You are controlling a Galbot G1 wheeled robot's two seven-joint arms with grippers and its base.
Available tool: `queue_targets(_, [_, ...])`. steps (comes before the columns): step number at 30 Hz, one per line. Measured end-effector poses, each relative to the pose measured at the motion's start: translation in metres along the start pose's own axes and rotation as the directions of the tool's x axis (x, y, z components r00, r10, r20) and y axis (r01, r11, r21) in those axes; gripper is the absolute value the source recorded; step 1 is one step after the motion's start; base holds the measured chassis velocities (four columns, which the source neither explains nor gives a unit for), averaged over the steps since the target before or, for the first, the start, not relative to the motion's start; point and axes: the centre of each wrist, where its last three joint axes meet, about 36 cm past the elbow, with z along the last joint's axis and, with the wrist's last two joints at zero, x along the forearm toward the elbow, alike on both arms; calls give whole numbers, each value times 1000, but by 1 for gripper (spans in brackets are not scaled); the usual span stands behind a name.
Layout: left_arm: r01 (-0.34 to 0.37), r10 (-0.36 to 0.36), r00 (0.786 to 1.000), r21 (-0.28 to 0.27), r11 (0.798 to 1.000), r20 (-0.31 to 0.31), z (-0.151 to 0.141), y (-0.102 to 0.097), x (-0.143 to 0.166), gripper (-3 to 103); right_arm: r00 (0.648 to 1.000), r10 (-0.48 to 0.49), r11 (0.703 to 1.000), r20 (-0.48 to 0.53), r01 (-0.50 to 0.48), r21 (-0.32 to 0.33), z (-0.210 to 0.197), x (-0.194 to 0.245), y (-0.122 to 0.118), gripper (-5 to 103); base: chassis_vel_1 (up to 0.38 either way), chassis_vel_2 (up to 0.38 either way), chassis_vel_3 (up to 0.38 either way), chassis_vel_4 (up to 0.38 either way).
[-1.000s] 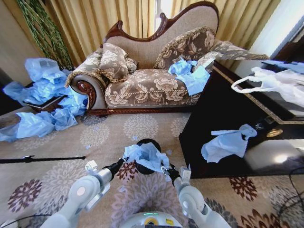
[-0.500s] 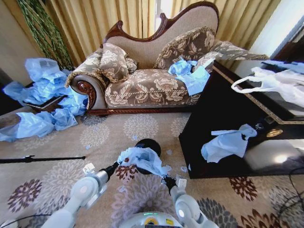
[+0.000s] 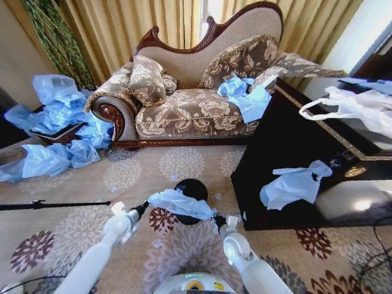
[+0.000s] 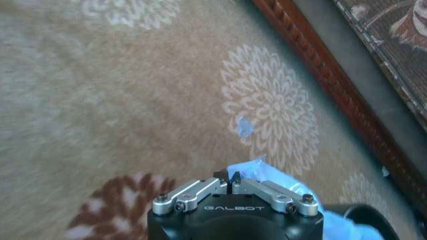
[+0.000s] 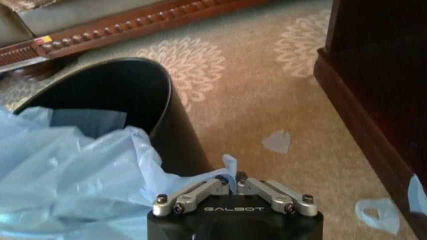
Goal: Place a garbage bag over the trash bin.
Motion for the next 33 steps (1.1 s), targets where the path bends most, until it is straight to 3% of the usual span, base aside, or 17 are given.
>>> queue_targets(4, [-30,30,1000,2,1000,-3,3,-25,-30,0,1000,7,1000,25,-7,-3,-10,-8,-4,0,0,0,0,0])
queue_targets(11, [-73,73,997,1,997,7,-4,-49,-38,0,997,5,1000,75,-6,7,-24,-5,-9,0,0,0,0,0])
queue_targets(19, [-87,87,996,6,996,31,-18,-54,-41,0,992,-18,1000,128,15,27,-40,-5,-9,0,0,0,0,0])
queue_targets(33, [-81,81,997,11,997,14,0,-70,-73,0,988,-17,1000,153,13,26,-40,-44,-4,0,0,0,0,0])
